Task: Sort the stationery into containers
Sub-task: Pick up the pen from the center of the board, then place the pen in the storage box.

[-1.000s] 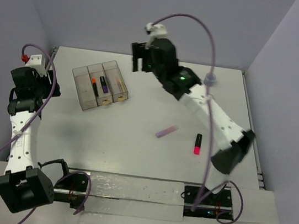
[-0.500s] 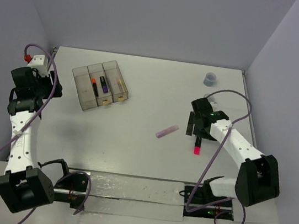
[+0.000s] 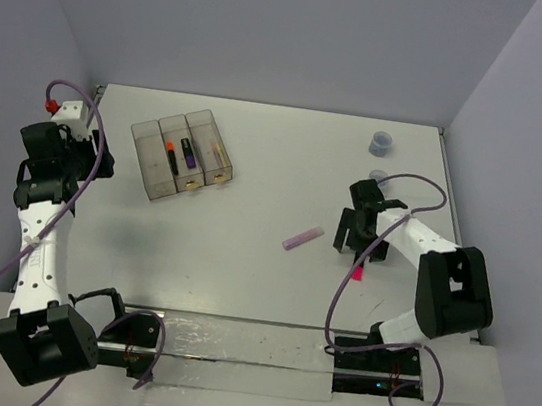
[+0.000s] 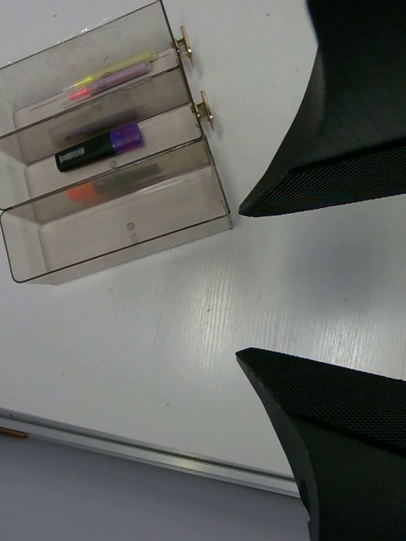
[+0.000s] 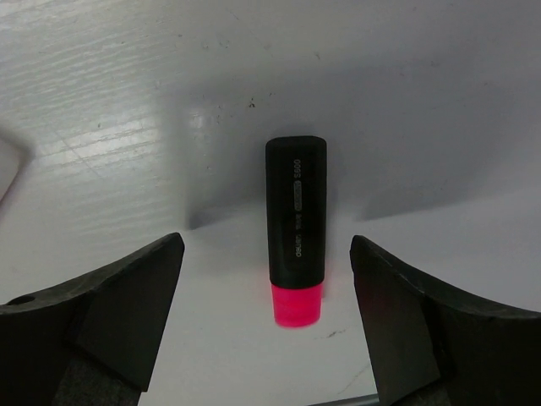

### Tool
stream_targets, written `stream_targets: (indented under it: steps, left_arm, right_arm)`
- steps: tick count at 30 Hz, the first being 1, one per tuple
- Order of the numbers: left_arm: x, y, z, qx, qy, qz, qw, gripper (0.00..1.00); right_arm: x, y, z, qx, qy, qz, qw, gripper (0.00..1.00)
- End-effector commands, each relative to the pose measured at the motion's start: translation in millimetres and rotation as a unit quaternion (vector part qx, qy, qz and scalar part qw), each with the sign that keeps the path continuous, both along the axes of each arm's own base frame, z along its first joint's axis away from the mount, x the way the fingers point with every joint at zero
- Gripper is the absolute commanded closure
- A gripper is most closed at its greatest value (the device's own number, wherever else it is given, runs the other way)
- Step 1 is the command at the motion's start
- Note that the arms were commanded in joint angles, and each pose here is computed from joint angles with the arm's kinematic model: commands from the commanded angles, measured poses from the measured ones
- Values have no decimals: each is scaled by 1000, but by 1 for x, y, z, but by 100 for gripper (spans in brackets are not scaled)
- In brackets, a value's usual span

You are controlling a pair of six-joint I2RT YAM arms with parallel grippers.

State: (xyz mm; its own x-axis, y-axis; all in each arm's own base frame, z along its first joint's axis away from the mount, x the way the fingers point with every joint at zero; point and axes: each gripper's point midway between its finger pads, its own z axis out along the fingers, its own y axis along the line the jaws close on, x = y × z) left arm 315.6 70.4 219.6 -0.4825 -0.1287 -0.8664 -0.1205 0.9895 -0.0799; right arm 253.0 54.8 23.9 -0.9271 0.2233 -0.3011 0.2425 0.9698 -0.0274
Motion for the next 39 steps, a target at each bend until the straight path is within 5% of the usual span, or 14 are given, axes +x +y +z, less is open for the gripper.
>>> stream_targets:
  steps: [1,5,9,12,17,22,25,28,31,32,35,39]
  left_arm:
    - [2,0,20,12,-27,-9,1000,29]
    - [2,1,23,12,-28,-9,999,29]
    - [4,2,22,13,-26,-7,1000,29]
    - [4,0,22,11,-25,-10,1000,29]
    - [3,-2,21,8,-23,-15,1000,29]
    - [4,-5,21,3,-23,-24,999,29]
    - [6,-6,20,-4,-22,-23,999,29]
    - [6,-5,19,-5,-19,-21,1000,29]
    - [3,-2,20,3,-19,-12,1000,29]
    - [3,0,21,7,-22,-7,1000,29]
    - [-1,4,23,18,-36,4,999,28]
    - [-3,4,22,20,-37,6,999,28]
  right_arm:
    - [13,3,-8,17,-5,-8,1000,18]
    - [3,11,-27,41,35,4,999,37]
    - [-1,17,-34,57,44,12,997,80]
    - [4,13,-26,46,26,8,999,97]
    - [21,1,4,14,-21,-2,1000,100]
    - [72,27,95,66,-160,29,985,100]
    - [117,86,202,139,-292,108,940,100]
    - [151,173,308,208,-403,202,868,100]
    - [189,270,340,246,-423,285,825,100]
    - [187,297,396,268,-470,307,783,100]
    - [215,384,375,313,-478,359,738,100]
    - [215,435,341,367,-497,353,703,100]
